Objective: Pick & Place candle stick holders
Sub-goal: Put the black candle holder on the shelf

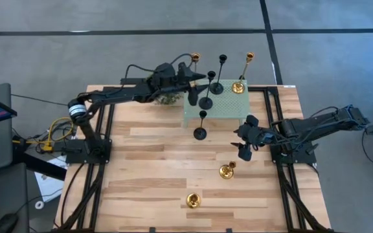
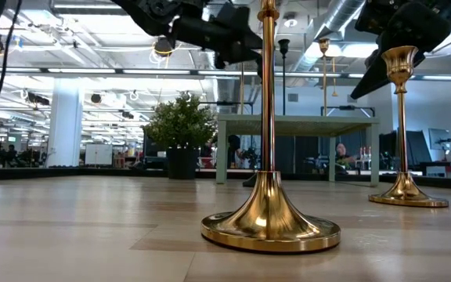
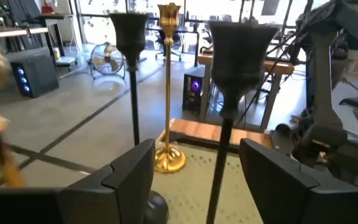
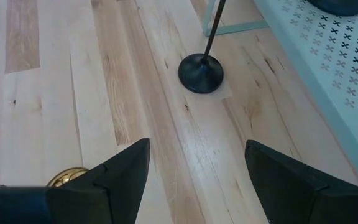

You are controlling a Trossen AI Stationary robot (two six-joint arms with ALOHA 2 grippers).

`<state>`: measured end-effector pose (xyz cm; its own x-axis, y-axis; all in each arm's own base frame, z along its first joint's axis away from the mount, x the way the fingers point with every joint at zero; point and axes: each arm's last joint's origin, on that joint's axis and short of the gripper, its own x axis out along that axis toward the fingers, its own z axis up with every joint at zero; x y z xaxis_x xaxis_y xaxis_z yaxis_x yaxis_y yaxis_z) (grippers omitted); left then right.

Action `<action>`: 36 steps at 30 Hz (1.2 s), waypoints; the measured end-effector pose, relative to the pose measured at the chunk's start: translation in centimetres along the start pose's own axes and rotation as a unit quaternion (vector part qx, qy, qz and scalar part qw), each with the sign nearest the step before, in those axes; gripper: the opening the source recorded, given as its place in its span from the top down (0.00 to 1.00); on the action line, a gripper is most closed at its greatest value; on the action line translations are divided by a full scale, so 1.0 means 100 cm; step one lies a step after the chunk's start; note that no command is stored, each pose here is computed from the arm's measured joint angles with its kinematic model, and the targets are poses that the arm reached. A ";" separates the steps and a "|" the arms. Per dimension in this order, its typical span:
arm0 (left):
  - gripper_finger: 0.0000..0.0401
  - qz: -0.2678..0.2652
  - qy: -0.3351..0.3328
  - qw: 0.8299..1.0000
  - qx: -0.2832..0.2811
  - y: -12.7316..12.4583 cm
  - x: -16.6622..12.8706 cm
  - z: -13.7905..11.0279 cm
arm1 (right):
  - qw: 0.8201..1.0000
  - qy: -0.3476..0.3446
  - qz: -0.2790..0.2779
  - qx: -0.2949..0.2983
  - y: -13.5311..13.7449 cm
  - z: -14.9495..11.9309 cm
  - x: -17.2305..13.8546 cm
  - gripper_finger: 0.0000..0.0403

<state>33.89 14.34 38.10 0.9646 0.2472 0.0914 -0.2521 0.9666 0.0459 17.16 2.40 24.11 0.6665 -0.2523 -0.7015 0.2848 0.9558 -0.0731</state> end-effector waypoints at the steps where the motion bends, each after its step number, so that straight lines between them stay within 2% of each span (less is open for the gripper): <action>1: 0.42 0.001 -0.004 1.000 0.001 -0.001 -0.005 0.003 | 1.000 0.000 0.000 0.000 0.000 0.000 0.000 0.37; 11: 0.47 -0.004 -0.020 1.000 0.012 -0.012 -0.074 0.014 | 1.000 0.000 -0.001 0.000 0.000 0.000 0.000 0.37; 15: 0.52 -0.049 -0.013 0.999 0.020 -0.020 -0.108 0.008 | 1.000 -0.002 -0.001 0.001 0.000 0.000 0.000 0.37; 21: 0.69 -0.134 -0.010 0.990 0.038 -0.034 -0.154 -0.016 | 1.000 -0.019 0.004 0.004 0.001 0.004 0.000 0.37; 29: 0.94 -0.164 0.028 0.986 0.027 -0.046 -0.190 -0.068 | 0.996 -0.090 0.022 0.000 0.006 0.019 0.001 0.37; 31: 0.98 -0.177 0.034 0.983 0.036 -0.051 -0.195 -0.080 | 0.995 -0.097 0.018 -0.006 0.007 0.022 0.005 0.37; 36: 0.99 -0.207 0.041 0.976 0.056 -0.066 -0.207 -0.102 | 0.995 -0.092 -0.018 -0.018 0.012 0.026 0.025 0.37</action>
<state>16.37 3.50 25.72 0.9873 -0.1542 -0.0378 0.1584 0.9723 0.1718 20.95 2.57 24.14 0.7720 -0.3071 -0.5565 0.2884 0.9495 -0.1238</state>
